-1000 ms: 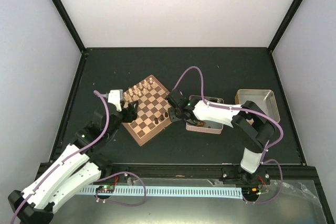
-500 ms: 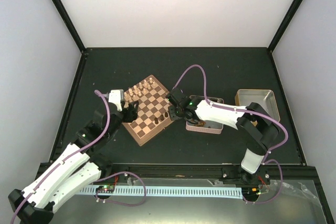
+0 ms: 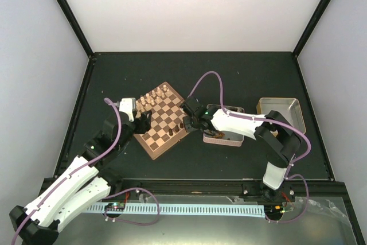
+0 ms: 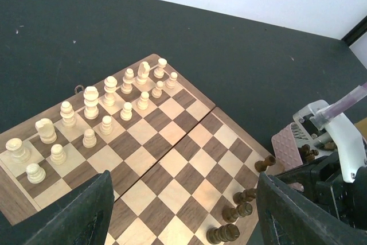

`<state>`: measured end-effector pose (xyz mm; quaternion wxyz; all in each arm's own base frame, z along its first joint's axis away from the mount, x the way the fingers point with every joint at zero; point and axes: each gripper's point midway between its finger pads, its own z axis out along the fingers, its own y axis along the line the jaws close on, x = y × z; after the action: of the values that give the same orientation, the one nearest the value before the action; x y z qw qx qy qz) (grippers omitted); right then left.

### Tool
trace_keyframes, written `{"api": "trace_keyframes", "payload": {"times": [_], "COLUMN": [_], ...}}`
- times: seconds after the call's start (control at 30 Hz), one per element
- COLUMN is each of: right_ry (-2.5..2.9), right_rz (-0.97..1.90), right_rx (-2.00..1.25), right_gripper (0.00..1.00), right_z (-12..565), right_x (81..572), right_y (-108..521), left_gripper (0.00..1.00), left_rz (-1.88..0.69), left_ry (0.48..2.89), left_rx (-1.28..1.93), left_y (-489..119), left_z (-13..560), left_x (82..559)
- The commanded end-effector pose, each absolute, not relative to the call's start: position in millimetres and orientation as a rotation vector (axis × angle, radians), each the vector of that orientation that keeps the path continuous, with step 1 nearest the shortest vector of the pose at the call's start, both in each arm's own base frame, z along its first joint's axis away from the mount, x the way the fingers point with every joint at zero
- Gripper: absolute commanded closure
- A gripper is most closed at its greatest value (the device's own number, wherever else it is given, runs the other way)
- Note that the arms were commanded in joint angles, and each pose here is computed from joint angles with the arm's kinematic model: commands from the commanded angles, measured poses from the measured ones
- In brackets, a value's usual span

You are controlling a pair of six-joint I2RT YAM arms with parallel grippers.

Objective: Set up the chess pieces on the board
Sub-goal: Pick up the chess piece from the storage box, then place the chess piece on the chessboard.

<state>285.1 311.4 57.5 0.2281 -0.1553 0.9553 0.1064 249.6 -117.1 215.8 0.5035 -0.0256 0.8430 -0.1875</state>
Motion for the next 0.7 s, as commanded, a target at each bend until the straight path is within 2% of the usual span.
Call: {"api": "trace_keyframes", "payload": {"times": [0.0,0.37,0.67], "right_ry": [2.576,2.468,2.500], "right_rz": [0.327,0.369,0.151], "right_rx": [-0.422,-0.429,-0.448], "right_gripper": [0.92,0.91,0.91], "right_z": [76,119,104], "right_x": [293,313,337], "right_y": [321,339,329], "left_gripper": [0.30,0.30,0.30], "left_rz": [-0.429,-0.426,-0.422], "left_ry": [2.036,2.034,2.045], "left_rx": [-0.058,-0.060,-0.055], "left_y": [-114,-113,-113], "left_z": [215,215,211], "left_x": [251,251,250]}}
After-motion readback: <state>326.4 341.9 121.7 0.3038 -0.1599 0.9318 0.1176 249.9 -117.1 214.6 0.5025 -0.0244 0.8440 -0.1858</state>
